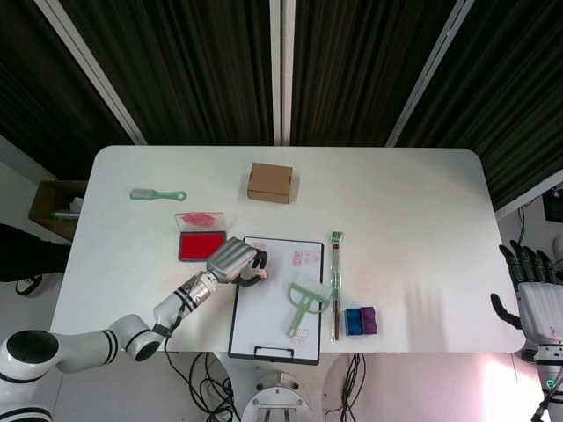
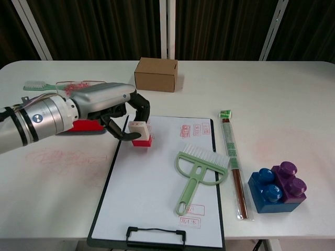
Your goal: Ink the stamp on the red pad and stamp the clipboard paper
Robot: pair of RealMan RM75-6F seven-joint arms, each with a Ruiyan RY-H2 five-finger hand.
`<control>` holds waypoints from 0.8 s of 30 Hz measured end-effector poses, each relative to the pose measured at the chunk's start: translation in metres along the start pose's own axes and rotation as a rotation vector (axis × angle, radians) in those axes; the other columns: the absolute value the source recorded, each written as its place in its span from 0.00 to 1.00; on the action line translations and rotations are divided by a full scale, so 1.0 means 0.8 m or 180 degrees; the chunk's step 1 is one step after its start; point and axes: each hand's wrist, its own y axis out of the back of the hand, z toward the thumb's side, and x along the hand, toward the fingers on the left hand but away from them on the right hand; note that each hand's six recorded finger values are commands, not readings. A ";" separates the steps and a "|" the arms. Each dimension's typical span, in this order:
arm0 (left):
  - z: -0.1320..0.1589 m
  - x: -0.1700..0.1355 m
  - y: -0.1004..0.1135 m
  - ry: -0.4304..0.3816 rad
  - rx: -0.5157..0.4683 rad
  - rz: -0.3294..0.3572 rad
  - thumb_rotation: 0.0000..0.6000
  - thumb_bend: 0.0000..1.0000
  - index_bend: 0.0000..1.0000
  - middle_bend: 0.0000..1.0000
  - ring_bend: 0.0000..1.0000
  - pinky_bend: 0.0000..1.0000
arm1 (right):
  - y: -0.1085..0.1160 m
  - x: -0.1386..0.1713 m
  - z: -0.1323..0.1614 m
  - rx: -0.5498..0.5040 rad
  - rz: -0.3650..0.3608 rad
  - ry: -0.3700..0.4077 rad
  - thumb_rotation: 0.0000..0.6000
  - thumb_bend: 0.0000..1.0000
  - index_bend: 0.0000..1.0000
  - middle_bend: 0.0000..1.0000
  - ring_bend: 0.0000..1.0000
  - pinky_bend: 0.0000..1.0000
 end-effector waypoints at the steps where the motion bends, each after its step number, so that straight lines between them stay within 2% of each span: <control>1: 0.001 0.002 -0.001 -0.0002 0.0002 -0.0007 1.00 0.45 0.67 0.67 1.00 1.00 | 0.000 0.000 0.000 0.0000 -0.0003 -0.0001 1.00 0.27 0.00 0.00 0.00 0.00; 15: -0.003 0.009 -0.014 0.0076 0.0154 -0.0079 1.00 0.45 0.67 0.67 1.00 1.00 | 0.000 0.002 -0.006 -0.0013 0.0004 -0.0024 1.00 0.28 0.00 0.00 0.00 0.00; 24: -0.007 0.009 -0.021 0.0124 0.0122 -0.0124 1.00 0.45 0.67 0.67 1.00 1.00 | -0.004 0.002 -0.006 -0.0011 0.0034 -0.0026 1.00 0.28 0.00 0.00 0.00 0.00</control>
